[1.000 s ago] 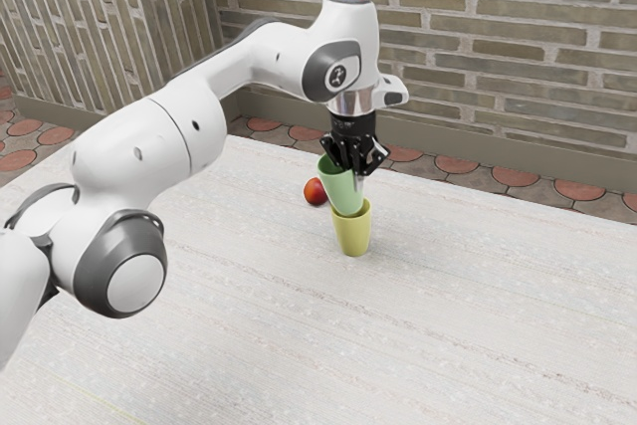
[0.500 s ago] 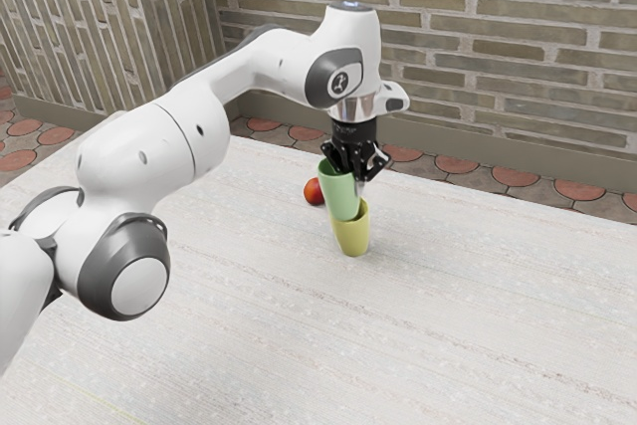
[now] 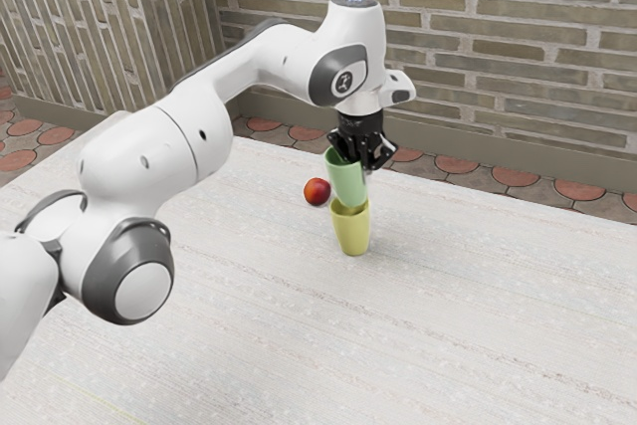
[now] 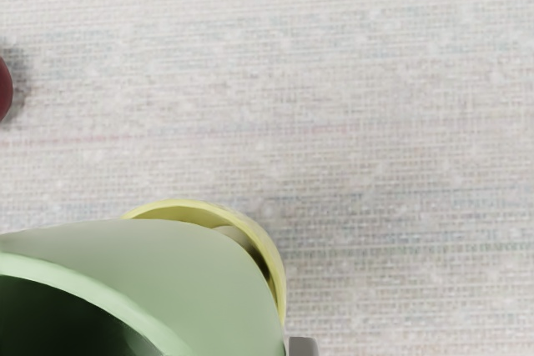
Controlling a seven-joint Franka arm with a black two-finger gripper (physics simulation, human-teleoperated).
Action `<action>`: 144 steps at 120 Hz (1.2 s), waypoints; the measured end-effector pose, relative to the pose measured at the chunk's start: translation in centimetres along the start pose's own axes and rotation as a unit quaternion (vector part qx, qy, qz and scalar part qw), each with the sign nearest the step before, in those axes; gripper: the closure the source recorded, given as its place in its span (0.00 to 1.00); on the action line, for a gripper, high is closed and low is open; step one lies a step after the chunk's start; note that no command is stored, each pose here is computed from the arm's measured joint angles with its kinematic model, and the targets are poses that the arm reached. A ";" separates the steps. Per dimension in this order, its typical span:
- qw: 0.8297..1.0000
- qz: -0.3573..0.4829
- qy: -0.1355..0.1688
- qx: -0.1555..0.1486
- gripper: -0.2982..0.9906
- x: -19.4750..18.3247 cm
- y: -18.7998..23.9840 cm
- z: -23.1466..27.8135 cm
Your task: Place the left cup onto the right cup
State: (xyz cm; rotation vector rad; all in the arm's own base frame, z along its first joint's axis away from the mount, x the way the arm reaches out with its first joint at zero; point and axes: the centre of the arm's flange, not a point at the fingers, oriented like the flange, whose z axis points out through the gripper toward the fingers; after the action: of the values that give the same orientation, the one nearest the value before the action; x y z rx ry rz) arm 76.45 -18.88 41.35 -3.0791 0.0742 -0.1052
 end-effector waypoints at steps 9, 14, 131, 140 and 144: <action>1.000 -0.001 0.003 0.002 0.84 0.2 0.0 0.6; 1.000 -0.001 0.001 0.003 0.84 0.3 0.0 1.2; 1.000 -0.007 0.000 0.007 0.28 0.4 -0.5 1.3; 1.000 -0.009 0.001 0.008 0.27 0.3 -0.7 0.5; 1.000 -0.009 -0.001 0.009 0.27 0.3 -0.8 0.2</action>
State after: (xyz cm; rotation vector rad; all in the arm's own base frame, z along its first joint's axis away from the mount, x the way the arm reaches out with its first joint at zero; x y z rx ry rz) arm 76.75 -18.11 41.25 -3.0629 0.0441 -0.1032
